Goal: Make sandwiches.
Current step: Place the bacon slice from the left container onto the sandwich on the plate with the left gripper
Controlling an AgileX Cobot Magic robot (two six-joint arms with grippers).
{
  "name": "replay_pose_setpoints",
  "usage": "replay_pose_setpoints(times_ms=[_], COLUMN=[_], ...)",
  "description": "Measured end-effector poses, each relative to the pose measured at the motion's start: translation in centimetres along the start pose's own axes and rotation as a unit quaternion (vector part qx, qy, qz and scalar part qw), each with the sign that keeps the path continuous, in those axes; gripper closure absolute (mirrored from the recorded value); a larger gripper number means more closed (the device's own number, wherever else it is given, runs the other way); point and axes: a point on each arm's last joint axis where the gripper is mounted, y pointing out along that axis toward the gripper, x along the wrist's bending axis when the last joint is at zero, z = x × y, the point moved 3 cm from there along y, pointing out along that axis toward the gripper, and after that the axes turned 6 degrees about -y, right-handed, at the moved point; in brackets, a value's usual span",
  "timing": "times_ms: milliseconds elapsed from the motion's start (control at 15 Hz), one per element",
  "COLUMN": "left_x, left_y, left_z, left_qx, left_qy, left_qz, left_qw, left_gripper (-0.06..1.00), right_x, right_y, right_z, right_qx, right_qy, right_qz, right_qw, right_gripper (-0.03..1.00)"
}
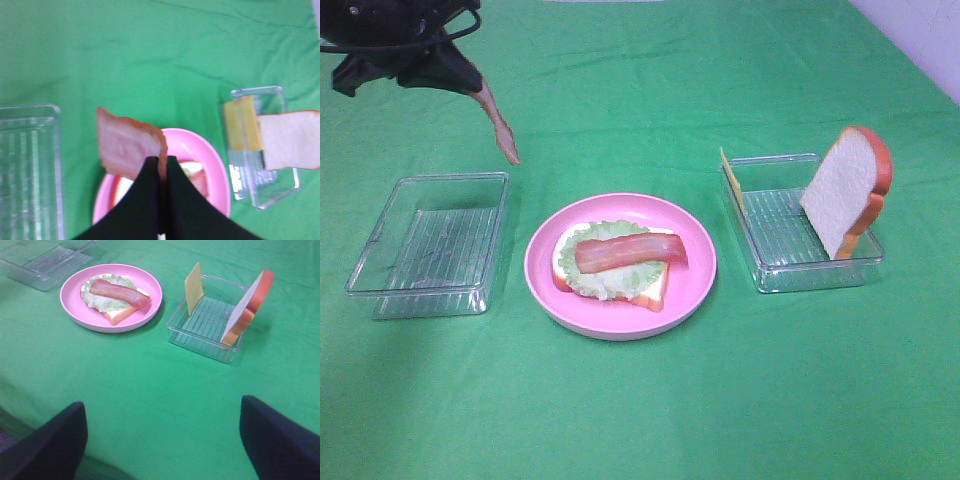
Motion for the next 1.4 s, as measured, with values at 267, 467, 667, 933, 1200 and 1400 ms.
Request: replay_pose_setpoints(times_ms=[267, 467, 667, 933, 1200, 1400], left_x=[-4.6, -6.8, -7.4, -5.6, -3.6, -2.3], left_y=[2.3, 7.4, 10.6, 11.4, 11.4, 11.3], left_z=[2.6, 6.9, 10.4, 11.5, 11.1, 11.0], left_qx=[0.025, 0.09, 0.139, 0.168, 0.176, 0.178], left_qy=[0.005, -0.014, -0.003, 0.063, 0.088, 0.106], left_qz=[0.088, 0.127, 0.129, 0.084, 0.026, -0.026], left_qw=[0.996, 0.988, 0.982, 0.98, 0.98, 0.978], left_gripper=[0.94, 0.94, 0.94, 0.94, 0.94, 0.94], right_x=[0.0, 0.0, 0.0, 0.0, 0.0, 0.0], right_y=[0.0, 0.0, 0.0, 0.0, 0.0, 0.0], right_z=[0.0, 0.0, 0.0, 0.0, 0.0, 0.0], right_qx=[0.0, 0.0, 0.0, 0.0, 0.0, 0.0], right_qy=[0.0, 0.0, 0.0, 0.0, 0.0, 0.0], right_qz=[0.0, 0.0, 0.0, 0.0, 0.0, 0.0], right_qw=[1.0, 1.0, 1.0, 1.0, 1.0, 1.0], right_gripper=[0.18, 0.18, 0.18, 0.18, 0.18, 0.18])
